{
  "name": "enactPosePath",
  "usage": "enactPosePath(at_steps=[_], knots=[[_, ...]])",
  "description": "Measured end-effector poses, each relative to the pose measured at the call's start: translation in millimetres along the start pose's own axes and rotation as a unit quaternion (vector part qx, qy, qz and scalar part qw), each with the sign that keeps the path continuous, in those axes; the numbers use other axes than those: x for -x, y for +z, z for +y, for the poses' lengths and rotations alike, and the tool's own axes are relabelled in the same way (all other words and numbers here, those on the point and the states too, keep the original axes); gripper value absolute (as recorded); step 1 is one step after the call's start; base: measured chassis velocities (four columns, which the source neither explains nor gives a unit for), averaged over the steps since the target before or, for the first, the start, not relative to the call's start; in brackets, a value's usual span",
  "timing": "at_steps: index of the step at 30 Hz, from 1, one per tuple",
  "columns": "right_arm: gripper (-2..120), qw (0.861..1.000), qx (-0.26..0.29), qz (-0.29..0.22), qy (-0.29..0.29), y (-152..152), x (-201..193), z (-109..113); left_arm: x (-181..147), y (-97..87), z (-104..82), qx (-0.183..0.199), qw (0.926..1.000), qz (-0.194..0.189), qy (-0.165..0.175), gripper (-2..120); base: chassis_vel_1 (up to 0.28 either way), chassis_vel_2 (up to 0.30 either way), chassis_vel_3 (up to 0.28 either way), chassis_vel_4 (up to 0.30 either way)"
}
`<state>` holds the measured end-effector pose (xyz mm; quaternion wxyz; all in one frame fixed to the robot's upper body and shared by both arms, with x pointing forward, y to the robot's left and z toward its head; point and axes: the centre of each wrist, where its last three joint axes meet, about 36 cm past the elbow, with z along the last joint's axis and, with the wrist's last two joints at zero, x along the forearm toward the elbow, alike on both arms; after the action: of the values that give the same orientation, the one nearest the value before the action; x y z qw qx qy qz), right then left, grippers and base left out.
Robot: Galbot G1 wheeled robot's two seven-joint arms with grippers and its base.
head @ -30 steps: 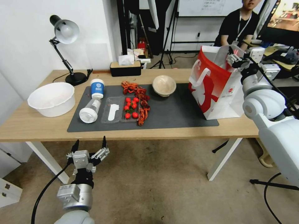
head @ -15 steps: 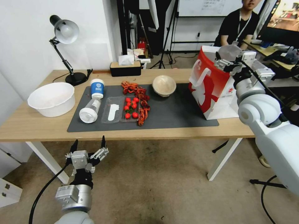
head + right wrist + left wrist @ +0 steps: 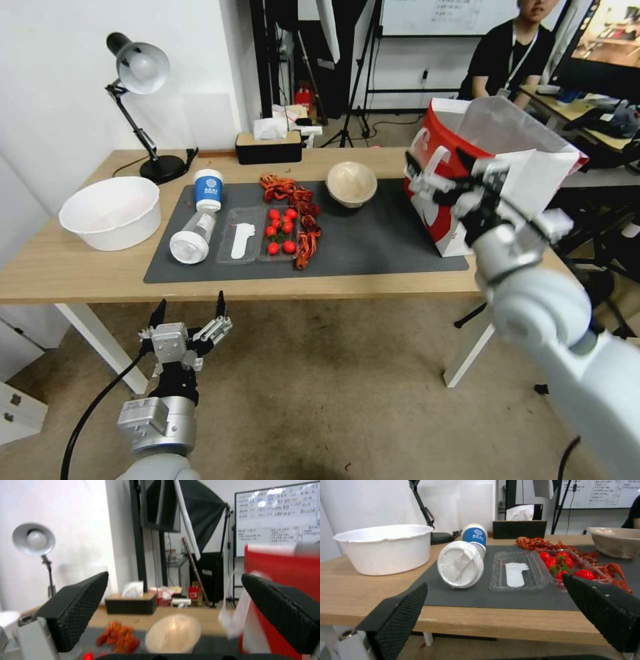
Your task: Pick up the trash from the table and place it into the takeout bag.
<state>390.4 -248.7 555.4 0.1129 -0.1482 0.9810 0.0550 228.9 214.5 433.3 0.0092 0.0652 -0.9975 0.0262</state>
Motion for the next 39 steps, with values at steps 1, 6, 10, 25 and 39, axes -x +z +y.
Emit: enactPosePath(at_steps=[1,6,10,25,39], knots=[[100,1.0,0.001,0.0,-0.001,8.5,-9.0,3.7,0.1,0.1,0.0,0.0,1.0,0.0,0.0,100,0.0,0.0,0.0,0.0],[100,1.0,0.004,0.002,0.0,25.7,-26.6,9.7,0.1,0.5,0.1,0.0,1.0,-0.001,0.001,100,0.0,0.0,0.0,0.0],[100,0.999,0.015,-0.027,0.009,67.3,-61.6,16.0,0.0,1.1,1.1,0.0,1.0,-0.002,0.002,100,0.0,0.0,0.0,0.0],[100,0.998,0.039,-0.034,0.038,132.2,-114.8,29.5,0.7,5.7,-0.4,-0.002,1.0,0.0,0.007,100,0.0,0.0,0.0,0.0],[100,0.945,0.316,0.058,0.054,101.1,19.1,45.0,1.3,7.7,-3.5,-0.004,0.9999,0.001,0.012,100,0.0,0.0,0.0,0.0]])
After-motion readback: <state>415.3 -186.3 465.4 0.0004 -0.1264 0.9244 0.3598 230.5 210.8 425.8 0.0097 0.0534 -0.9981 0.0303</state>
